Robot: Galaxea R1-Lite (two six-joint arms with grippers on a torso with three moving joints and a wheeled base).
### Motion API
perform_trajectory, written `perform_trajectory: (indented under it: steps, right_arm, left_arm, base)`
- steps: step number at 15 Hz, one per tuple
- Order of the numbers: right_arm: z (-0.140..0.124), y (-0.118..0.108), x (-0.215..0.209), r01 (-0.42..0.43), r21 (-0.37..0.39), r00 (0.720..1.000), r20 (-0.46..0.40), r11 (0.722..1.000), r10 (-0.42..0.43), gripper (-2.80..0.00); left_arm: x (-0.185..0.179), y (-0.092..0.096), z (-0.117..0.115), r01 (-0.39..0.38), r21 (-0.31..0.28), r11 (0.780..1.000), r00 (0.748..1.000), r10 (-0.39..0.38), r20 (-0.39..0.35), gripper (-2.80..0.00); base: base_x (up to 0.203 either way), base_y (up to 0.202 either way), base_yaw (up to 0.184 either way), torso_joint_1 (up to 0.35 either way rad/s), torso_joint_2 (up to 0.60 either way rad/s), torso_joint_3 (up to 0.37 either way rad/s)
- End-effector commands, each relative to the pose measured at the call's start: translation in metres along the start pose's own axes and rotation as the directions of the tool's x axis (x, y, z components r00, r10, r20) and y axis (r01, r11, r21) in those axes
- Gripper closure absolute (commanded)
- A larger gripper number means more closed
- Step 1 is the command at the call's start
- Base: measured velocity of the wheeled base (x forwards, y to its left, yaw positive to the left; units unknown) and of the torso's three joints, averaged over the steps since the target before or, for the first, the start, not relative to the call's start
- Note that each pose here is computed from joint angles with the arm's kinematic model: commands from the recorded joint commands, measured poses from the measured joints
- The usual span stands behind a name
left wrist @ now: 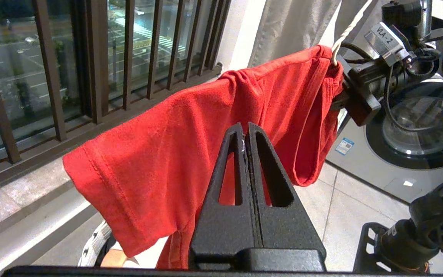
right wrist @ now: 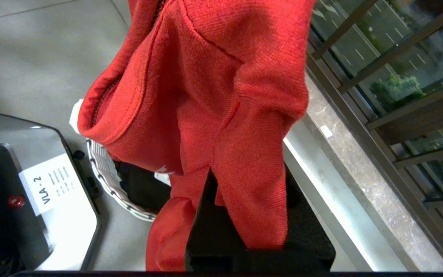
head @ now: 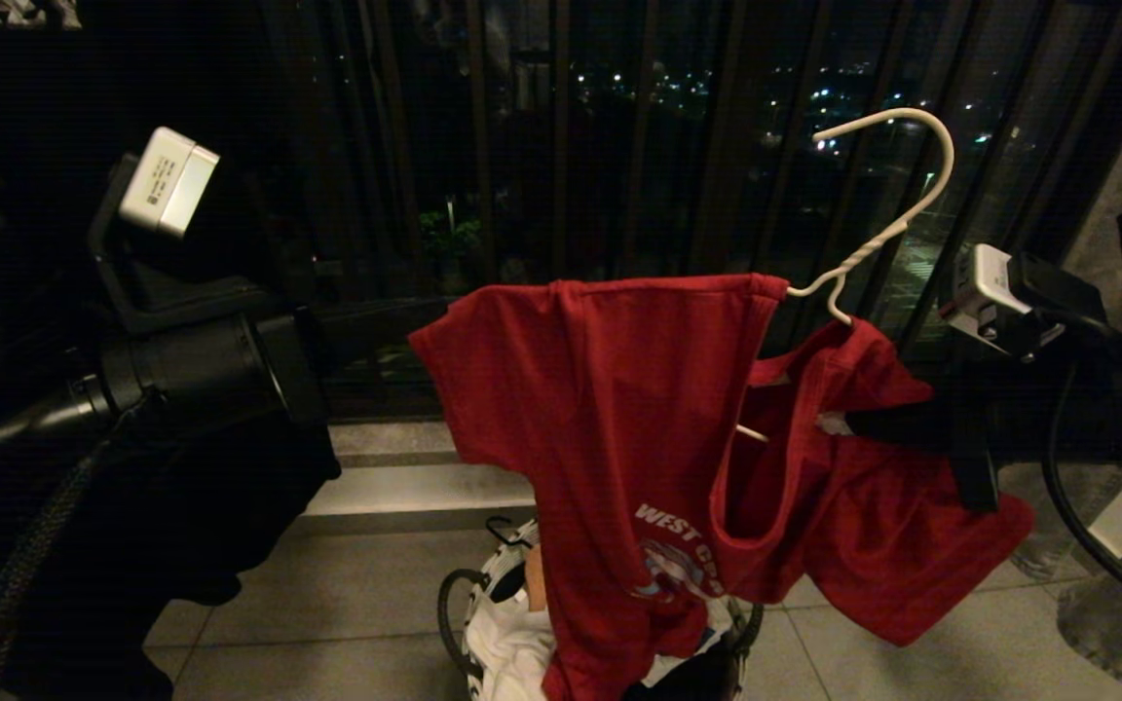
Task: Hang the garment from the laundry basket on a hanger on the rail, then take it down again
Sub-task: Hang the clothes rack on the clothesline
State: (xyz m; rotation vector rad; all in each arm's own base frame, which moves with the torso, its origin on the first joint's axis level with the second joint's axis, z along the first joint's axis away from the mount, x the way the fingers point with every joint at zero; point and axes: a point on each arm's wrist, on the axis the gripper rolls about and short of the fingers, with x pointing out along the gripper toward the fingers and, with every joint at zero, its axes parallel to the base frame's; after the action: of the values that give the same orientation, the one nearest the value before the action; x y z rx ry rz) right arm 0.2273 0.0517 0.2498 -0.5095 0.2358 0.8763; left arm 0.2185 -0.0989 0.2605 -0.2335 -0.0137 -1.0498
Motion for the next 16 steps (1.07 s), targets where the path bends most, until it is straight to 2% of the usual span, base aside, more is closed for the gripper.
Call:
perform_trajectory:
  steps: [1, 13, 16]
  right_arm:
    - [0.000, 0.000, 0.000, -0.003, -0.004, 1.000, 0.002, 1.000, 0.003, 0.00]
    - [0.000, 0.000, 0.000, -0.003, -0.004, 1.000, 0.002, 1.000, 0.003, 0.00]
    - [0.001, 0.000, 0.001, -0.004, -0.005, 1.000, 0.004, 1.000, 0.004, 0.00]
  left_arm:
    - [-0.002, -0.003, 0.004, 0.004, 0.000, 1.000, 1.000, -0.004, 0.001, 0.00]
    - [-0.002, -0.007, 0.015, 0.001, -0.015, 1.000, 1.000, -0.001, 0.022, 0.00]
    - [-0.004, -0.009, 0.019, -0.009, -0.039, 0.999, 1.000, 0.009, 0.001, 0.00]
  base:
    - [0.000, 0.000, 0.000, 0.000, 0.00, 0.000]
    - [0.000, 0.000, 0.000, 0.000, 0.00, 0.000]
    - [0.000, 0.000, 0.000, 0.000, 0.00, 0.000]
